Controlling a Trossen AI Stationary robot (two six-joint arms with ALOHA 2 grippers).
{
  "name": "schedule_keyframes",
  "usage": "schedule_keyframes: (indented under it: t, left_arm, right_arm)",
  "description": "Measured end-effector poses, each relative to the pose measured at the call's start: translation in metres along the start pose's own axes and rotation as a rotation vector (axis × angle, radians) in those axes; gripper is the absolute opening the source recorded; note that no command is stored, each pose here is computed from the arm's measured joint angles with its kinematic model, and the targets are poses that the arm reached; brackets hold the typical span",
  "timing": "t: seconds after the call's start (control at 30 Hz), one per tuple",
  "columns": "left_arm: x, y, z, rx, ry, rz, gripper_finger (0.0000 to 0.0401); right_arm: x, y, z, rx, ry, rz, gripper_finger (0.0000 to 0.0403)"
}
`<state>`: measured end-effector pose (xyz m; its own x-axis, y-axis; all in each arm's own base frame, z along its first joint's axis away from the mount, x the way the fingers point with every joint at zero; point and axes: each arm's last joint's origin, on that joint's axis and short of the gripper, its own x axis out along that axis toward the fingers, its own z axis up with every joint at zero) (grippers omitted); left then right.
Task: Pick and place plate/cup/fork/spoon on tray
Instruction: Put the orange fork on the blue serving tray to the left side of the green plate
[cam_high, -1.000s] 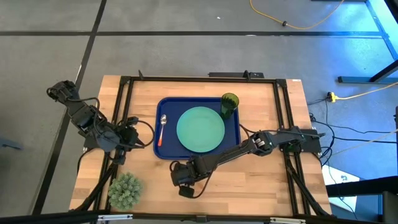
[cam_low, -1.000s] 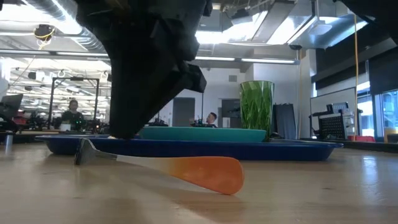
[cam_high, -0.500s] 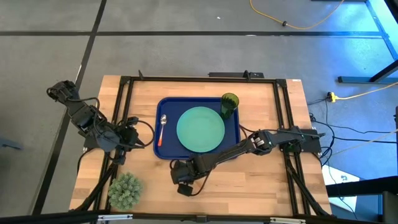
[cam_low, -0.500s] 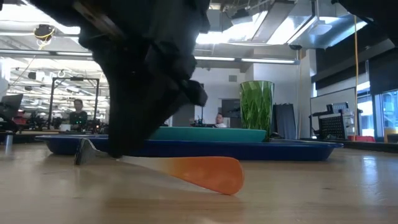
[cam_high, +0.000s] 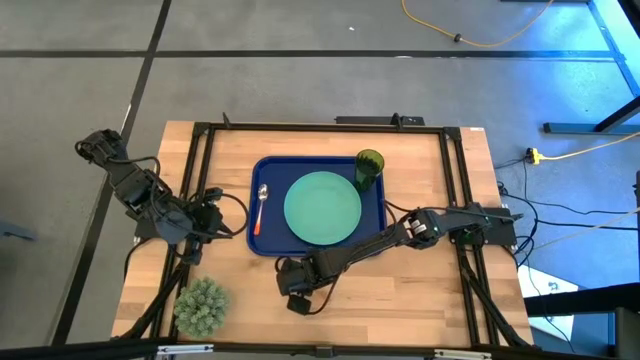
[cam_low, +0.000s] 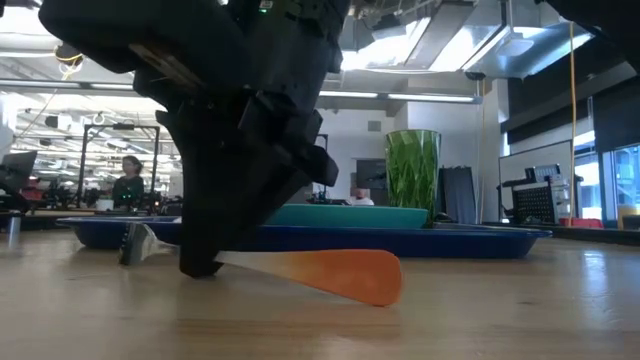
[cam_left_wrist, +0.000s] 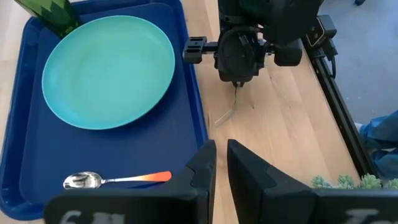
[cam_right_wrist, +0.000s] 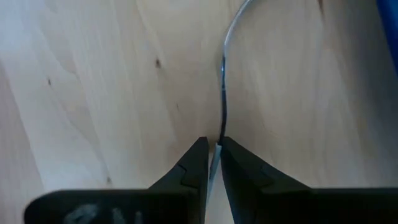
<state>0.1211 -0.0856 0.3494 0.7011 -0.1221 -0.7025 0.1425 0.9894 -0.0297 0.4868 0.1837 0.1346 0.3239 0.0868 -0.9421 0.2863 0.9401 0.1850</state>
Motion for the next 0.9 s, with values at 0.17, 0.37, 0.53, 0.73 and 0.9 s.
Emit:
schedule_keyframes:
  t: [0.17, 0.37, 0.53, 0.73, 0.9]
  left_arm:
    - [0.0, 0.0, 0.0, 0.0, 0.0, -0.001, 0.0034]
    - [0.0, 0.0, 0.0, 0.0, 0.001, -0.002, 0.0033]
    - [0.0, 0.0, 0.0, 0.001, 0.001, -0.002, 0.0033]
    - [0.0, 0.0, 0.0, 0.001, 0.001, -0.002, 0.0033]
    - [0.0, 0.0, 0.0, 0.002, 0.001, -0.001, 0.0033]
  right_arm:
    - [0.0, 0.0, 0.0, -0.001, -0.025, -0.034, 0.0015]
    - [0.001, 0.0, 0.0, 0.03, -0.055, -0.064, 0.0007]
    - [-0.004, 0.004, 0.002, 0.036, -0.147, -0.165, 0.0006]
    - [-0.01, 0.011, -0.003, 0.002, -0.188, -0.234, 0.0006]
    - [-0.02, 0.02, -0.006, -0.031, -0.185, -0.23, 0.0006]
